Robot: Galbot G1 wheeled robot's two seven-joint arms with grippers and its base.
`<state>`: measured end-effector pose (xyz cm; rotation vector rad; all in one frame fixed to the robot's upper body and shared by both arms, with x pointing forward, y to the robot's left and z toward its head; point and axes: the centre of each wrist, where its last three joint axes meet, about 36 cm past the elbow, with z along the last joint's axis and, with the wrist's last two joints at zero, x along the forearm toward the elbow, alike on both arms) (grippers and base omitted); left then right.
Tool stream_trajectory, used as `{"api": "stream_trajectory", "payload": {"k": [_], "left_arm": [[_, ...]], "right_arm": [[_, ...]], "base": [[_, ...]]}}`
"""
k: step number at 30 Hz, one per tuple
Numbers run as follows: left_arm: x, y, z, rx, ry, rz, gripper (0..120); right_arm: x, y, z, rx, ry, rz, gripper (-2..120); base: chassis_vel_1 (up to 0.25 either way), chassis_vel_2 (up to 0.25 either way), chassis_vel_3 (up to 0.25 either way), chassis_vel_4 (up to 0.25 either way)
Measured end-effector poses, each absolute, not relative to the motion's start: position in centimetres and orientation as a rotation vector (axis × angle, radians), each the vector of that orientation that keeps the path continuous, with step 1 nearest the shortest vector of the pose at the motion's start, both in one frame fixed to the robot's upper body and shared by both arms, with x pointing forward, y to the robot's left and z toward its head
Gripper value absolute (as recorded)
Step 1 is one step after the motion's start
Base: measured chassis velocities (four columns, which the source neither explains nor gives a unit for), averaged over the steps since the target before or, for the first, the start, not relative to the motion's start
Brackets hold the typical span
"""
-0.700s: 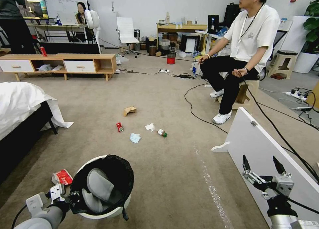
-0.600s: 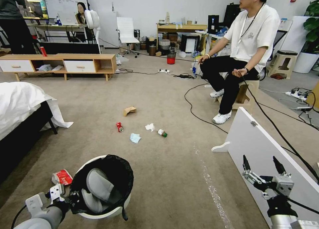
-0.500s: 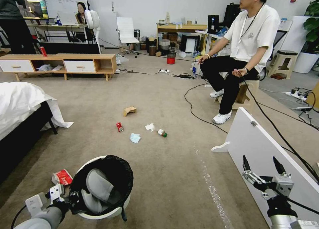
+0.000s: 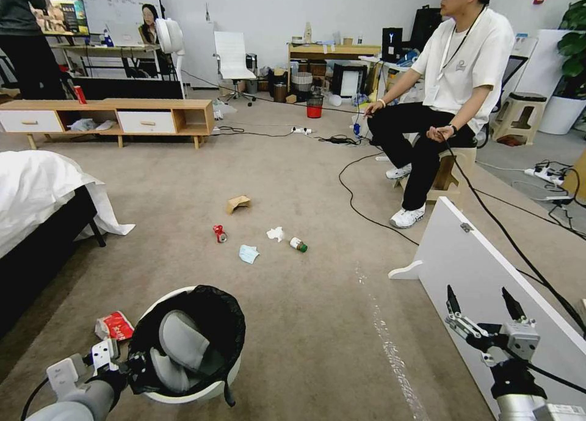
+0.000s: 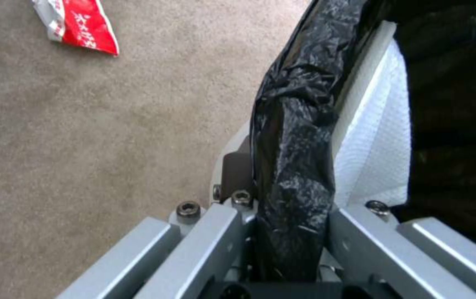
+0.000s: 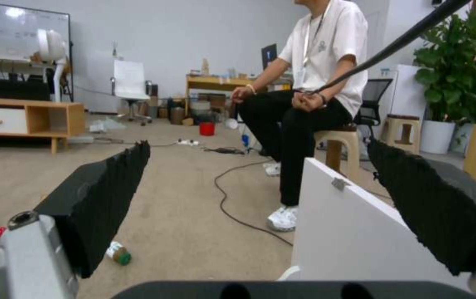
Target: Pick up the trash bin, then pick up the garbage from the floor and place it into the trash bin.
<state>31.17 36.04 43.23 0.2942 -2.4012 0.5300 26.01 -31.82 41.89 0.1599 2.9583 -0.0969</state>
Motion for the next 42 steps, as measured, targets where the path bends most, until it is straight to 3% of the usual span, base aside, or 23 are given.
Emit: {"api": "stream_trajectory", "payload": {"k": [20,42], "left_arm": [[31.25,36.18,43.02,0.292,-2.399,0.534,1],[31.27,36.29,43.04,0.292,-2.399,0.531,1]], "right_arm": [[26.19,-31.95,41.89,0.165,2.955,-0.095,100],[26.36,-32.11,42.05,0.167,2.953,-0.097,100]], "base": [[0.000,0.000,0.000,0.000],[0.067,0.073,0.072,0.068]]}}
